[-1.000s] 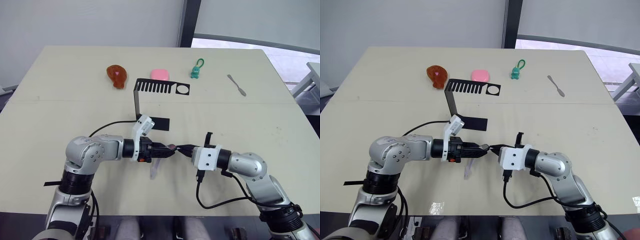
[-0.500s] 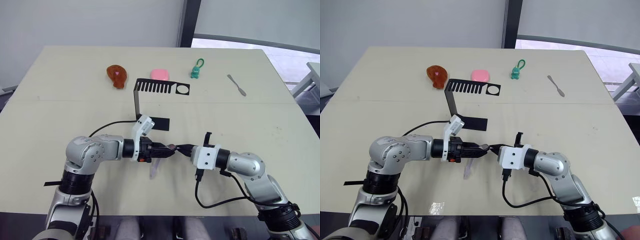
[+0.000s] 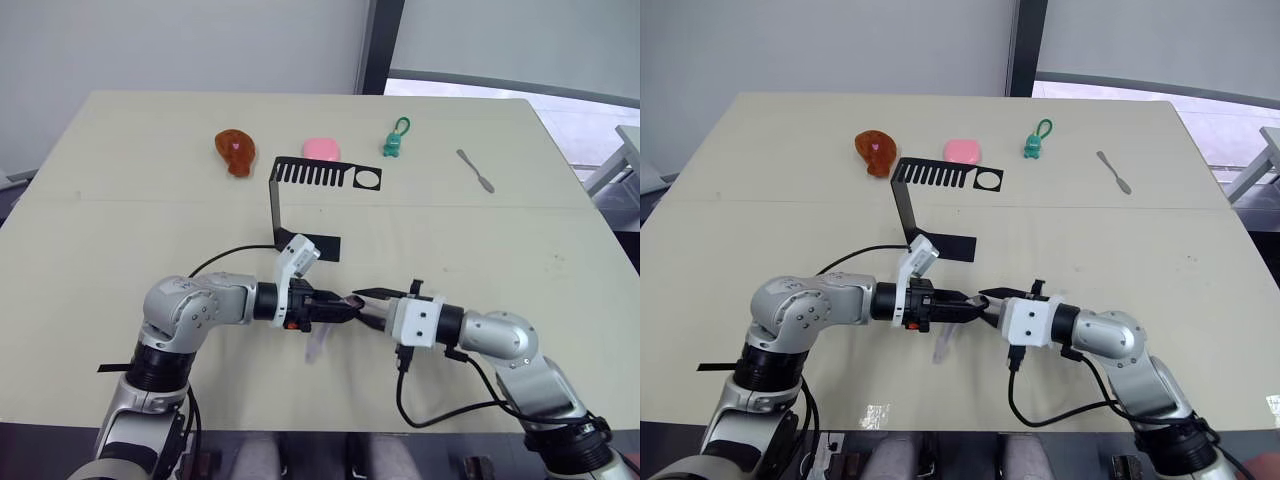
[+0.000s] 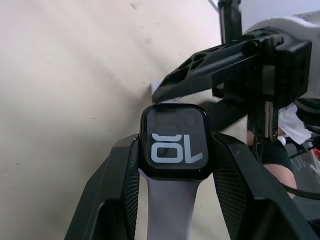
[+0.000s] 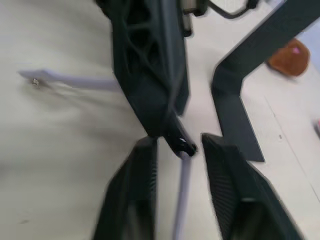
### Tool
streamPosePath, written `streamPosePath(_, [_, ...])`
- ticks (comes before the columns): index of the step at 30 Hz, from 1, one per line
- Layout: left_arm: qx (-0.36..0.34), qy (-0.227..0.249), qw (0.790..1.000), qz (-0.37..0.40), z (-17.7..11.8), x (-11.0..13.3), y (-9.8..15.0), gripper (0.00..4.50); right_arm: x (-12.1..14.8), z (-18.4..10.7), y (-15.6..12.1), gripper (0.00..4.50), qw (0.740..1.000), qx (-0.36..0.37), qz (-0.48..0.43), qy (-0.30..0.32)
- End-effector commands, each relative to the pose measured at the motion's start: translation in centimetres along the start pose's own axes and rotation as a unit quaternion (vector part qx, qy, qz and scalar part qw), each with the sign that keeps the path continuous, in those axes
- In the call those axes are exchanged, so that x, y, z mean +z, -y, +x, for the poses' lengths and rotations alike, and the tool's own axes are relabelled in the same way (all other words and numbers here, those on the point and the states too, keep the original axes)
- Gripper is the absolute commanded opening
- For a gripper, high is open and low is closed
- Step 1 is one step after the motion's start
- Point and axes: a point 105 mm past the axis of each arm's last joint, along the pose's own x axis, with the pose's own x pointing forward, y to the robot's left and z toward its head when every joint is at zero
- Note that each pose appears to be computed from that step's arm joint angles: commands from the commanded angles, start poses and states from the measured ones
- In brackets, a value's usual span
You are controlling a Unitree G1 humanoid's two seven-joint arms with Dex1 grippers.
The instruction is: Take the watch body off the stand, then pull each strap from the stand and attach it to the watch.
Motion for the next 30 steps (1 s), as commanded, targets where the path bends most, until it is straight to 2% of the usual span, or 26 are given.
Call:
streamPosePath(1, [-0.027, 0.031, 0.998, 0.053, -1.7, 0.8, 1.0, 1.6, -0.4, -2.4, 0.5, 3.43, 1.0, 0.002, -0.016, -0.017])
streamPosePath(3, [-0.033, 0.039, 0.995, 0.085, -3.0, 0.6, 1.0, 1.6, -1.0, -3.8, 0.4, 4.47, 0.999, 0.01, -0.016, -0.031])
streamPosePath(6, [-0.042, 0.058, 0.978, 0.196, -4.8, 0.8, 1.1, 1.6, -1.4, -5.7, 0.6, 4.47, 0.999, 0.006, -0.009, -0.037])
streamPosePath(8, [-0.041, 0.063, 0.947, 0.312, -5.6, 0.9, 1.1, 1.6, -1.2, -6.7, 1.5, 4.47, 0.999, -0.036, -0.001, -0.02])
streamPosePath(9, [-0.042, 0.059, 0.925, 0.372, -6.0, 0.7, 1.0, 1.6, -1.0, -7.3, 2.1, 4.47, 0.998, -0.064, 0.01, -0.005])
streamPosePath(10, [-0.039, 0.05, 0.894, 0.444, -6.4, 0.5, 0.9, 1.6, -0.6, -7.9, 2.6, 4.47, 0.996, -0.088, 0.026, 0.014])
streamPosePath(12, [-0.046, 0.027, 0.846, 0.531, -6.9, -0.3, 0.7, 1.6, 0.2, -8.8, 2.6, 4.47, 0.992, -0.099, 0.056, 0.053])
streamPosePath(13, [-0.051, 0.021, 0.829, 0.556, -7.1, -0.6, 0.6, 1.6, 0.7, -9.2, 2.4, 4.47, 0.99, -0.098, 0.066, 0.075])
streamPosePath(15, [-0.045, 0.024, 0.806, 0.59, -7.4, -0.5, 0.4, 1.6, 1.7, -10.1, 2.3, 4.47, 0.984, -0.106, 0.084, 0.114])
streamPosePath(18, [-0.025, 0.016, 0.783, 0.622, -7.6, 0.0, 0.3, 1.6, 2.1, -12.1, 2.2, 4.47, 0.975, -0.126, 0.134, 0.126])
streamPosePath(20, [-0.02, 0.004, 0.776, 0.63, -7.3, -0.1, 0.5, 1.6, 1.7, -13.0, 1.0, 4.47, 0.974, -0.116, 0.161, 0.113])
streamPosePath(23, [-0.023, 0.005, 0.782, 0.623, -6.5, -0.3, 1.2, 1.6, 0.8, -13.8, -0.4, 4.47, 0.974, -0.11, 0.179, 0.09])
streamPosePath(30, [-0.023, 0.014, 0.813, 0.582, -4.9, 0.4, 1.5, 1.6, 0.7, -13.2, -0.4, 4.47, 0.974, -0.105, 0.175, 0.095])
